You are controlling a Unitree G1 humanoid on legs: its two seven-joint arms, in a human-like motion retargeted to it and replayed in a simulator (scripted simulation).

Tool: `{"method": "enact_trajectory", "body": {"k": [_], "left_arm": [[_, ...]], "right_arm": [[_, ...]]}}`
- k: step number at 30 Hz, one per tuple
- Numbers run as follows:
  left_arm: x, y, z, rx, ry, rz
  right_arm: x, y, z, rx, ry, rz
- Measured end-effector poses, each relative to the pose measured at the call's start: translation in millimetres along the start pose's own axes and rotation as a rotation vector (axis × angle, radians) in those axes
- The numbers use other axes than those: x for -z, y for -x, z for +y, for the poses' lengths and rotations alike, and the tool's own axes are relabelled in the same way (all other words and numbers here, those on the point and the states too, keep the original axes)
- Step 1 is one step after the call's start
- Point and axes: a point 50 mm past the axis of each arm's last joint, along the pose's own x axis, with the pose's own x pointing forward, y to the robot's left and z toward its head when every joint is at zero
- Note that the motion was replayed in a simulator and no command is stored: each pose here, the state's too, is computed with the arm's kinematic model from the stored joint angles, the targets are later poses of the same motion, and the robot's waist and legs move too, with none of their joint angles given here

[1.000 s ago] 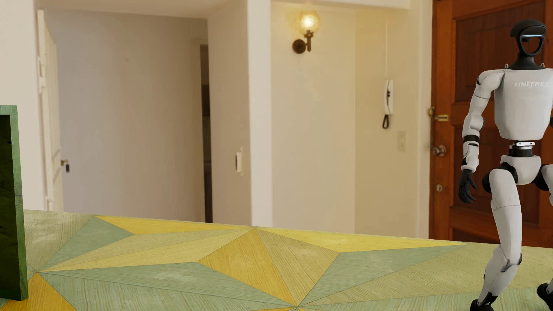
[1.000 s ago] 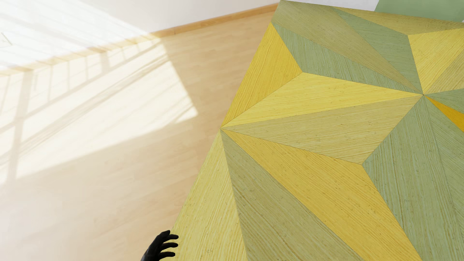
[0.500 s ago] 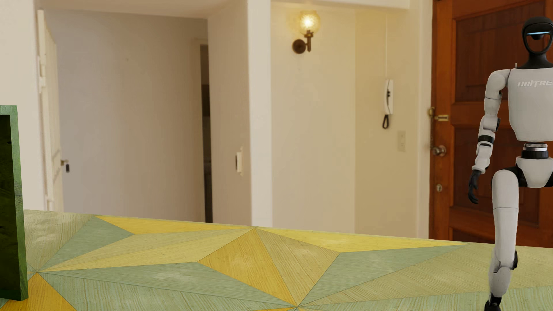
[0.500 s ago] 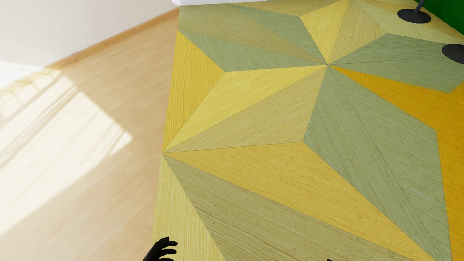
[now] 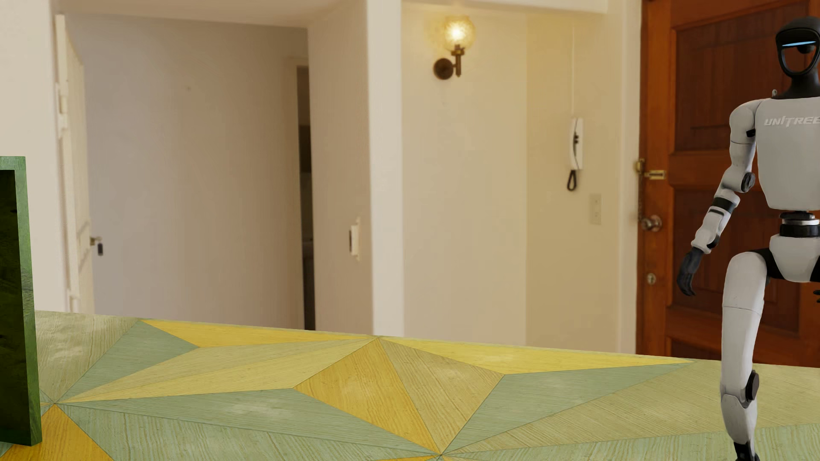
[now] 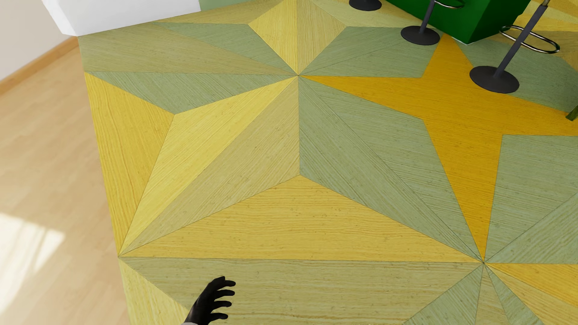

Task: Do a 180

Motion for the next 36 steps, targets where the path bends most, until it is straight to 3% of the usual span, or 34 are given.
{"method": "enact_trajectory", "body": {"k": [4, 6, 10, 11, 13, 15, 20, 22, 24, 26, 28, 30, 31, 34, 36], "left_arm": [[42, 24, 43, -0.031, -0.056, 0.128], [42, 22, 32, -0.028, -0.026, 0.147], [-6, -5, 7, -0.033, 0.006, 0.016], [-7, -2, 2, -0.028, 0.025, 0.000], [35, 20, 31, -0.076, 0.034, 0.116], [57, 30, 35, -0.082, 0.016, 0.210], [3, 1, 6, -0.013, -0.010, 0.050], [12, 5, 19, -0.048, 0.008, 0.044], [35, 21, 37, -0.078, 0.001, 0.087], [30, 16, 25, -0.044, -0.008, 0.082], [16, 6, 19, -0.053, 0.000, 0.062], [-15, -6, 3, -0.040, 0.029, -0.014], [-1, -2, 3, -0.045, 0.064, 0.032], [36, 17, 37, -0.089, 0.062, 0.161], [32, 15, 34, -0.050, -0.042, 0.153]], "right_arm": [[-30, 2, 31, 0.009, 0.010, -0.096], [-32, 1, 32, -0.018, -0.003, -0.075], [-6, 2, 5, -0.012, -0.018, -0.033], [0, 3, 1, 0.001, -0.003, -0.029], [-16, 0, 2, 0.033, -0.011, -0.074], [-29, 2, 28, 0.006, -0.017, -0.110], [1, 2, 5, 0.032, -0.021, 0.022], [2, 0, 2, 0.052, 0.001, 0.037], [-21, 1, 23, 0.025, 0.016, -0.054], [-17, 4, 32, 0.000, -0.010, -0.050], [-30, 0, 14, 0.011, -0.042, -0.085], [-12, -1, -4, 0.041, -0.032, -0.044], [-2, 0, -15, 0.074, -0.010, -0.032], [-20, 1, 26, 0.037, -0.011, -0.064], [-20, 2, 25, 0.035, -0.004, -0.046]]}}
